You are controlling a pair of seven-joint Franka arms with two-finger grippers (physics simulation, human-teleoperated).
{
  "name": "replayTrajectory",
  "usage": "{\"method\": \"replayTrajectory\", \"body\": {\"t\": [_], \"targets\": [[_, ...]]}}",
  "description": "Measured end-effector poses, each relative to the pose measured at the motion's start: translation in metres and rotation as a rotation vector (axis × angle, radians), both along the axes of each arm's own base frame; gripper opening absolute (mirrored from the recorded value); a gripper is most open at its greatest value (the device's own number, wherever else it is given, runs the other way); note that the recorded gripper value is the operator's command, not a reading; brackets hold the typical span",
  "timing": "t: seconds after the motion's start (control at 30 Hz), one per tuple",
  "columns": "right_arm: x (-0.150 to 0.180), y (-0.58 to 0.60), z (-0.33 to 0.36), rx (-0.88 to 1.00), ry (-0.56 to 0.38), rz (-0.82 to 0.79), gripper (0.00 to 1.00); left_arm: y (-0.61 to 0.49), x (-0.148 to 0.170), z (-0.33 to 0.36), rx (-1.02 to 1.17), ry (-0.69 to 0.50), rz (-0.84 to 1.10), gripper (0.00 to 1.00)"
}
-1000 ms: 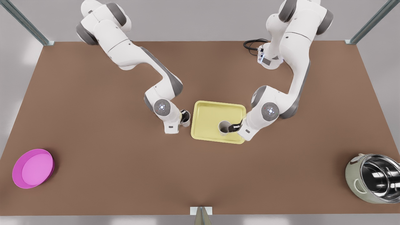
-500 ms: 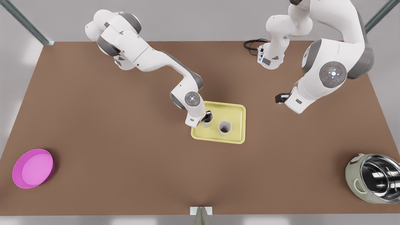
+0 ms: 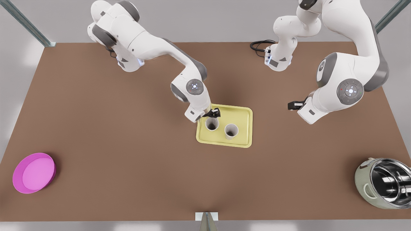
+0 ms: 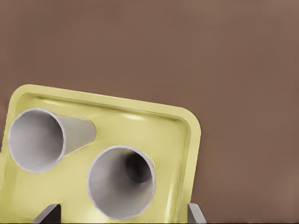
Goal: Use both arms to respectively pick up the white IKEA cups from the middle-left and middle-right positions, then place the white IKEA cups onto the middle-middle tray, ensuring that the cups remain upright and do not tip over
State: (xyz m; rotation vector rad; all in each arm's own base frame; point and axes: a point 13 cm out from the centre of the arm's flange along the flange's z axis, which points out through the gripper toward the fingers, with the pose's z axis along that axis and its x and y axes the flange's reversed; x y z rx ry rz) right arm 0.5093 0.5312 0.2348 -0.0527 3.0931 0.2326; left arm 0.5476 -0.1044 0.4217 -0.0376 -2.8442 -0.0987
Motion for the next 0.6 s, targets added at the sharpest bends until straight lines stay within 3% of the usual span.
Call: {"method": "replayTrajectory", "body": {"t": [0.07,0.17,0.27,0.33,0.43,0.6], "targets": [[0.020,-0.045,0.050,-0.027,0.002,-0.055,1.00,0.004,0.002,-0.003,-0.004,0.004,-0.003,1.00],[0.094,-0.194,0.063,-0.107,0.068,-0.238,1.00,0.006,0.005,-0.009,-0.010,0.008,-0.016,1.00],[0.136,-0.329,0.110,-0.232,0.024,-0.329,1.00,0.006,0.006,-0.011,-0.014,0.009,-0.028,1.00],[0.133,-0.399,0.162,-0.232,0.010,-0.389,1.00,0.005,0.006,-0.011,-0.017,0.009,-0.036,1.00],[0.094,-0.421,0.218,-0.234,0.001,-0.345,1.00,0.005,0.007,-0.011,-0.020,0.008,-0.046,1.00],[0.059,-0.421,0.249,-0.245,0.027,-0.228,1.00,0.006,0.006,-0.012,-0.023,0.014,-0.058,1.00]]}}
